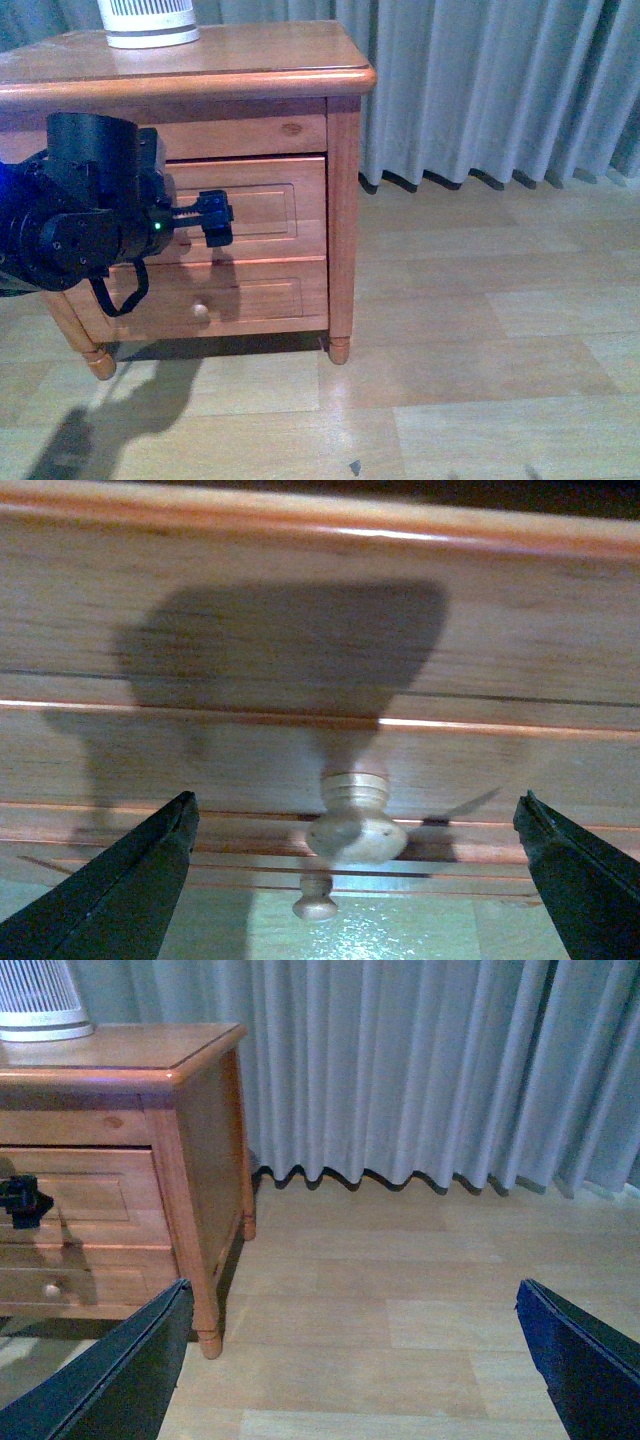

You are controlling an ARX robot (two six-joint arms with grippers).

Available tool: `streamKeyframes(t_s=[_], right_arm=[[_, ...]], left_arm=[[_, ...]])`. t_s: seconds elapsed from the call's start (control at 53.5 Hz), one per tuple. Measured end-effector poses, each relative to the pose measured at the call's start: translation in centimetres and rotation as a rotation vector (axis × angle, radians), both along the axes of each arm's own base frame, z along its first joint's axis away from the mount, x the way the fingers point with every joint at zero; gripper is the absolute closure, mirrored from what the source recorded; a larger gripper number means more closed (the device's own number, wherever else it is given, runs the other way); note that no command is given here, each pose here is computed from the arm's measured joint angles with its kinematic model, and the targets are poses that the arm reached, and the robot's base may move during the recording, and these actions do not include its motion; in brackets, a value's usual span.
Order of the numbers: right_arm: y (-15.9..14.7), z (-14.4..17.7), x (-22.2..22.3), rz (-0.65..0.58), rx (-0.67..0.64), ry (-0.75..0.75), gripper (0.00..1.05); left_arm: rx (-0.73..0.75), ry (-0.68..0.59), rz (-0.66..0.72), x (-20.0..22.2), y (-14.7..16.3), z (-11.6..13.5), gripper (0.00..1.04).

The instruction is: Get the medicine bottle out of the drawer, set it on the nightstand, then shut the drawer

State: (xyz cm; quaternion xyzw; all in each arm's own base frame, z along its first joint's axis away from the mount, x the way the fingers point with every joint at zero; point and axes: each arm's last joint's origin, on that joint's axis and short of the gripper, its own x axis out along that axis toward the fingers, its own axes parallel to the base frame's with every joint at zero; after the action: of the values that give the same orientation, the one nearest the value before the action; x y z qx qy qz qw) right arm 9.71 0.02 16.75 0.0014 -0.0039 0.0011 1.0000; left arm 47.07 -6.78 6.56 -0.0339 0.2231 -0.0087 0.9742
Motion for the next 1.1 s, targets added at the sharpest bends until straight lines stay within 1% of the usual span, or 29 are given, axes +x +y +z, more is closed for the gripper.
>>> streamKeyframes(t_s=[0.168, 0.43, 0.673, 0.878, 0.953, 0.99, 1.102], right_arm=[[0.0, 0.0, 0.0, 0.000, 0.000, 0.000, 0.07], [0.0, 0.0, 0.0, 0.000, 0.000, 0.000, 0.07], [0.0, 0.0, 0.0, 0.000, 0.000, 0.000, 0.07], [0.0, 0.0, 0.0, 0.000, 0.000, 0.000, 0.07], [0.0, 0.0, 0.0, 0.000, 0.000, 0.000, 0.07], [0.0, 0.0, 0.0, 0.000, 0.000, 0.000, 0.07], [0.0, 0.0, 0.0, 0.000, 0.000, 0.000, 0.07]], left_arm=[[0.012, -0.009, 0.000, 0.3, 0.5, -0.2, 0.07], [0.020, -0.009, -0.015, 0.4, 0.5, -0.3, 0.07], [0.023, 0.003, -0.017, 0.6, 0.5, -1.2, 0.07], [0.024, 0.003, -0.016, 0.6, 0.5, -1.3, 0.07], [0.029, -0.002, -0.013, 0.6, 0.4, -1.2, 0.16], [0.029, -0.006, -0.014, 0.6, 0.3, -1.2, 0.23], [0.039, -0.013, -0.015, 0.6, 0.2, -1.2, 0.38]])
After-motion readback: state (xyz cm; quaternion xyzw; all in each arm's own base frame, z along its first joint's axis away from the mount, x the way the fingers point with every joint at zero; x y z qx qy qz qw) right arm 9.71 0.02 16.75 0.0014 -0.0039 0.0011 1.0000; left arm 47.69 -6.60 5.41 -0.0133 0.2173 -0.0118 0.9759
